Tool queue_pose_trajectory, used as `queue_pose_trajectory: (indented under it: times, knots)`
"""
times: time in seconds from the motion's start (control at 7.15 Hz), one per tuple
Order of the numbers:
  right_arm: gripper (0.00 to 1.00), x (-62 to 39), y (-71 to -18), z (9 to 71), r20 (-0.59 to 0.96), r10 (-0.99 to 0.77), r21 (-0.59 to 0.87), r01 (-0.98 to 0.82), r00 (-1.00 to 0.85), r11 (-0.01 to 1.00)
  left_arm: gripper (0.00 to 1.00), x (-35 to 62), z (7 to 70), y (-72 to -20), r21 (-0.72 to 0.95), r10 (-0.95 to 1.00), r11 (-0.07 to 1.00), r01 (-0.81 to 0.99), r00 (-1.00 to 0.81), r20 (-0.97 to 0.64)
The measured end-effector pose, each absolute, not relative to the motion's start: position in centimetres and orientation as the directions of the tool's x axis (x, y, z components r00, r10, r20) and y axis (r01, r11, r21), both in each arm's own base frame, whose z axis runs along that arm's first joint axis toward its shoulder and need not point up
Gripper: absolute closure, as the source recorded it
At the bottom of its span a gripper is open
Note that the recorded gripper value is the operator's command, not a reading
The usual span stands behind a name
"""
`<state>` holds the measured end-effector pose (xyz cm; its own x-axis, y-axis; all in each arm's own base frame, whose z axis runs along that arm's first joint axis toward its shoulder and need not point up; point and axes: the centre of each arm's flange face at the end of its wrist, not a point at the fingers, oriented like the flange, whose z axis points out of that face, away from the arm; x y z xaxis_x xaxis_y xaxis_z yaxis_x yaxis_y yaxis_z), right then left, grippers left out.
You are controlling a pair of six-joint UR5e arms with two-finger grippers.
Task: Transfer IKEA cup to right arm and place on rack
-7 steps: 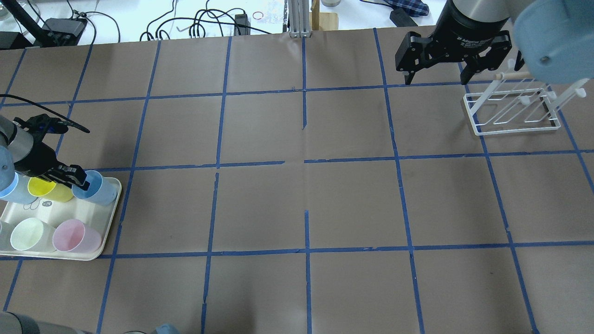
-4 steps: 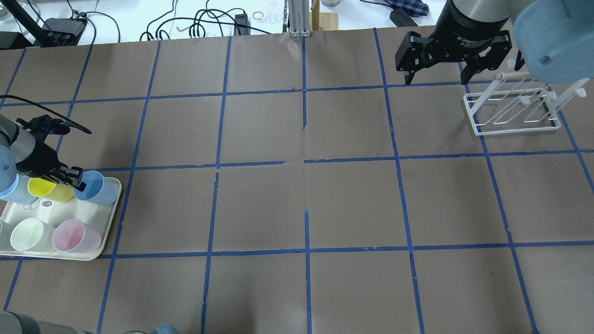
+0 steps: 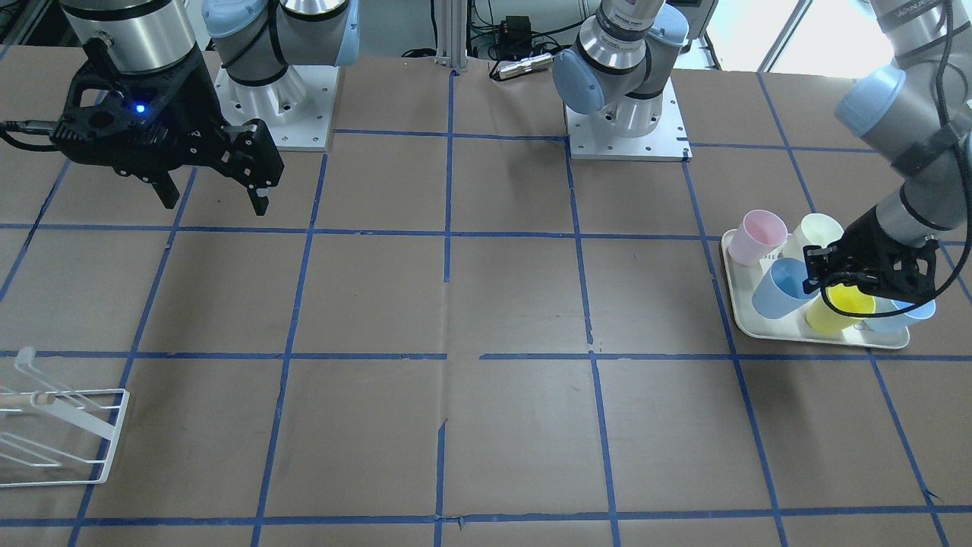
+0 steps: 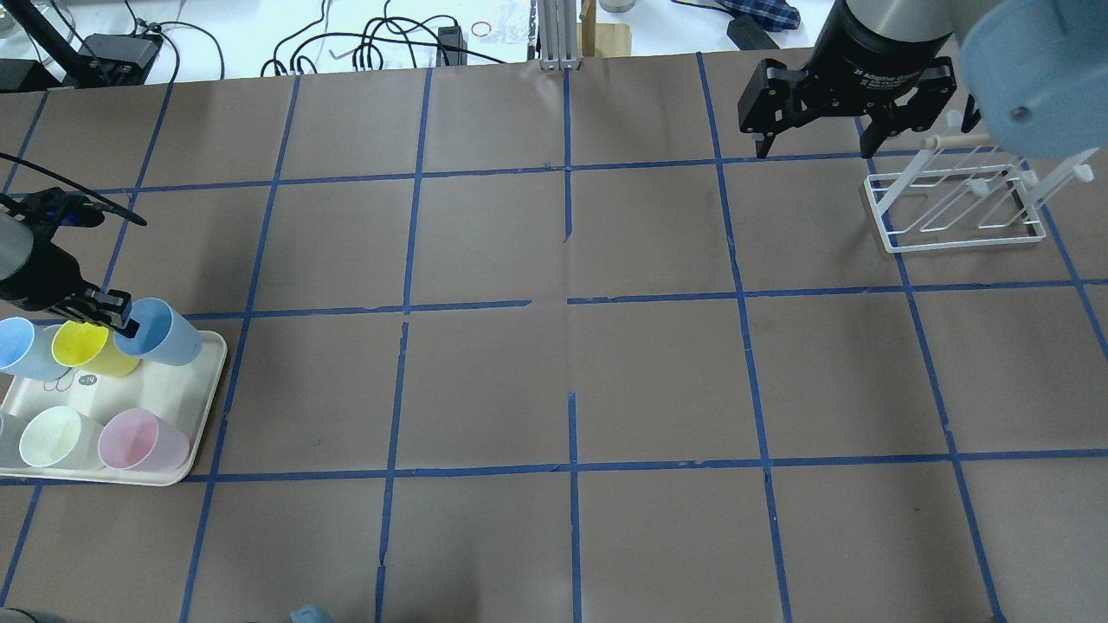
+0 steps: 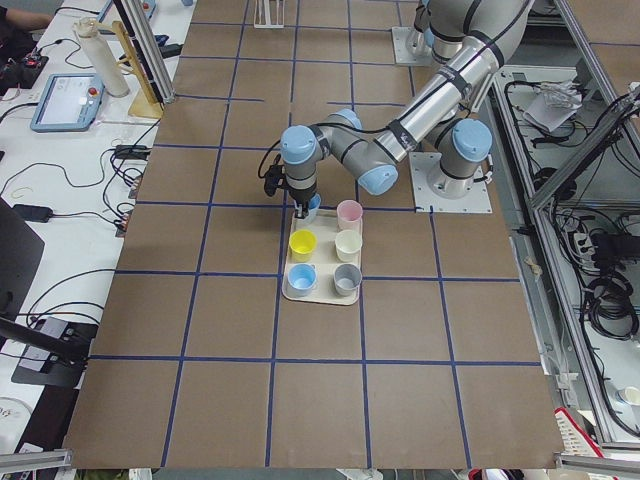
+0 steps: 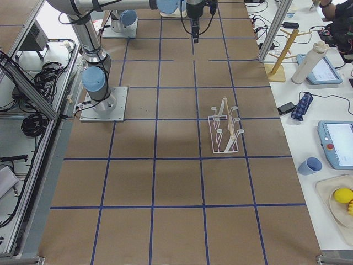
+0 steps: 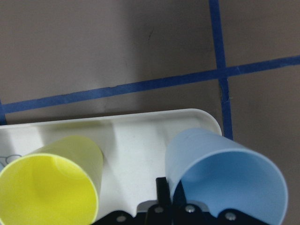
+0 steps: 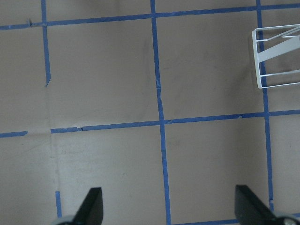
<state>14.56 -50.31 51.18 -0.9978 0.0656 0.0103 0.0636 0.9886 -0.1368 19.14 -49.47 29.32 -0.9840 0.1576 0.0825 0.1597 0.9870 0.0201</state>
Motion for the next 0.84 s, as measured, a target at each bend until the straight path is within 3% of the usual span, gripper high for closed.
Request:
queue_pose_trajectory:
  times: [0.28, 0.84]
  knots:
    - [0.00, 14.4, -50.3, 51.2, 0.010, 0.068, -0.137, 0.066, -0.998, 0.988, 1.00, 13.5, 32.8, -49.9, -0.005, 0.218, 0.975, 0.222, -0.954, 0.204]
    - [0.00, 13.5, -50.4, 51.9, -0.012, 0.062, -0.109, 0.063, -0.998, 0.992, 1.00, 0.8, 36.3, -48.2, -0.098, 0.191, 0.981, 0.170, -0.723, 0.664]
